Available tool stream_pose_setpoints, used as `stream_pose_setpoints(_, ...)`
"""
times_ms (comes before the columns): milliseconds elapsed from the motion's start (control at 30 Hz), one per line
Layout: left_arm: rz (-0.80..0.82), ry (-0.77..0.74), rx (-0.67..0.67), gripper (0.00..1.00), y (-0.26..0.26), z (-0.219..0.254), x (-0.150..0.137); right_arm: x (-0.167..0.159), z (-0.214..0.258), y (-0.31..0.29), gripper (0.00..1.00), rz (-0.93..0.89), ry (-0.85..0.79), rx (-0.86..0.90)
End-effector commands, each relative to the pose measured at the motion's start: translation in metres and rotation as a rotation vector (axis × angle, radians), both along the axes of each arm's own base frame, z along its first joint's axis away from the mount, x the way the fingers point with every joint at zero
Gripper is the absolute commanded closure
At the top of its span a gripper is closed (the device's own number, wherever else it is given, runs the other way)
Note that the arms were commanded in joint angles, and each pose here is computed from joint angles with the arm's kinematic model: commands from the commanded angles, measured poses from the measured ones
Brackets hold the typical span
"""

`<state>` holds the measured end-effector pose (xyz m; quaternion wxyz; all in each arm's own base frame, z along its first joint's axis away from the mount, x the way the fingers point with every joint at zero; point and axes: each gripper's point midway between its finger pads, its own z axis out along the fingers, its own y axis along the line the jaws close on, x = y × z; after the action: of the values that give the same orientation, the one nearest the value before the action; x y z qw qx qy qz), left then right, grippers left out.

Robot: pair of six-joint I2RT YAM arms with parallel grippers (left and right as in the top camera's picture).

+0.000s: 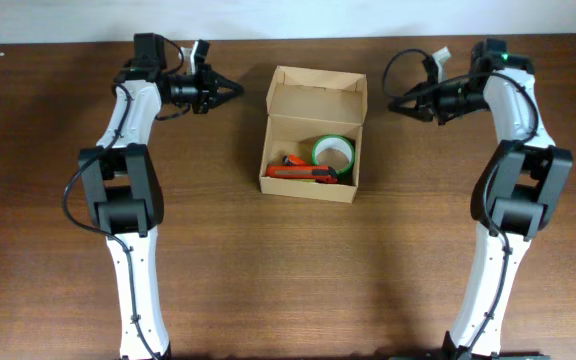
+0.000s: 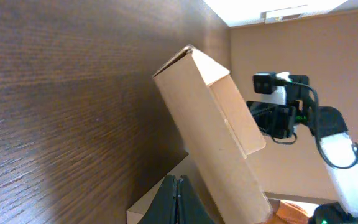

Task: Pack container
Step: 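Raise both grippers to the box lid and push it upward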

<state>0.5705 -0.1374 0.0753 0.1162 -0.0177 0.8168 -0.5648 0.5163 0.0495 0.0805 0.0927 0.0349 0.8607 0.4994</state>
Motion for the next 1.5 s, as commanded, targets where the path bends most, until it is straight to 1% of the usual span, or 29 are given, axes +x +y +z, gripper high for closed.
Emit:
stream_pose_setpoints(0,-0.015,0.022,-0.033,0.98,-0.006,-0.005,-0.001,0.003,-0.011,0.003,0.96,0.002,0.006,0.060)
stream_pose_setpoints(67,-0.014,0.015,-0.030,0.99,-0.011,-0.006,0.002,0.005,-0.020,0.003,0.97,0.000,0.017,0.062)
stream_pose_setpoints(133,-0.003,0.046,-0.046,0.99,-0.017,-0.013,0.006,0.006,-0.026,0.008,0.96,0.001,0.027,0.064)
stream_pose_setpoints(200,-0.023,0.074,-0.079,0.98,-0.031,-0.021,0.005,0.006,-0.032,0.013,0.96,0.010,0.035,0.065)
stream_pose_setpoints(267,-0.037,0.076,-0.081,0.98,-0.041,-0.026,0.003,0.005,-0.034,0.017,0.96,0.016,0.042,0.067)
stream_pose_setpoints(467,-0.063,0.091,-0.082,0.98,-0.061,-0.033,-0.001,0.003,-0.035,0.033,0.96,0.047,0.041,0.065)
stream_pose_setpoints(667,-0.089,0.078,-0.098,0.98,-0.076,-0.028,-0.003,0.000,-0.034,0.057,0.97,0.094,0.031,0.064)
stream_pose_setpoints(767,-0.110,0.057,-0.120,0.98,-0.081,-0.022,-0.004,0.003,-0.024,0.067,0.96,0.110,-0.003,0.121)
stream_pose_setpoints(867,-0.118,0.014,-0.130,0.98,-0.082,-0.015,0.000,0.003,-0.020,0.068,0.96,0.112,-0.011,0.148)
stream_pose_setpoints(1000,-0.134,-0.138,-0.143,0.98,-0.082,0.016,0.016,0.010,0.007,0.072,0.96,0.125,-0.078,0.218)
stream_pose_setpoints(1067,-0.142,-0.199,-0.149,0.98,-0.081,0.035,0.022,0.017,0.028,0.071,0.96,0.130,-0.133,0.208)
stream_pose_setpoints(1133,-0.164,-0.283,-0.158,0.98,-0.082,0.060,0.025,0.024,0.059,0.070,0.96,0.136,-0.201,0.193)
stream_pose_setpoints(1233,-0.191,-0.357,-0.169,0.98,-0.083,0.088,0.025,0.021,0.088,0.066,0.96,0.148,-0.242,0.110)
stream_pose_setpoints(1267,-0.196,-0.379,-0.159,0.99,-0.084,0.094,0.023,0.018,0.092,0.064,0.96,0.155,-0.245,0.066)
stream_pose_setpoints(1300,-0.188,-0.398,-0.120,0.99,-0.083,0.098,0.022,0.013,0.098,0.061,0.96,0.165,-0.249,0.020)
stream_pose_setpoints(1333,-0.165,-0.412,-0.018,0.98,-0.078,0.097,0.018,0.007,0.105,0.060,0.96,0.180,-0.259,-0.006)
stream_pose_setpoints(1400,-0.202,-0.454,0.206,0.98,-0.066,0.094,-0.005,-0.004,0.114,0.059,0.96,0.206,-0.264,-0.039)
stream_pose_setpoints(1433,-0.240,-0.460,0.286,0.98,-0.061,0.095,-0.019,-0.012,0.116,0.060,0.96,0.231,-0.264,-0.060)
stream_pose_setpoints(1467,-0.270,-0.469,0.311,0.98,-0.061,0.102,-0.031,-0.019,0.117,0.061,0.96,0.251,-0.263,-0.082)
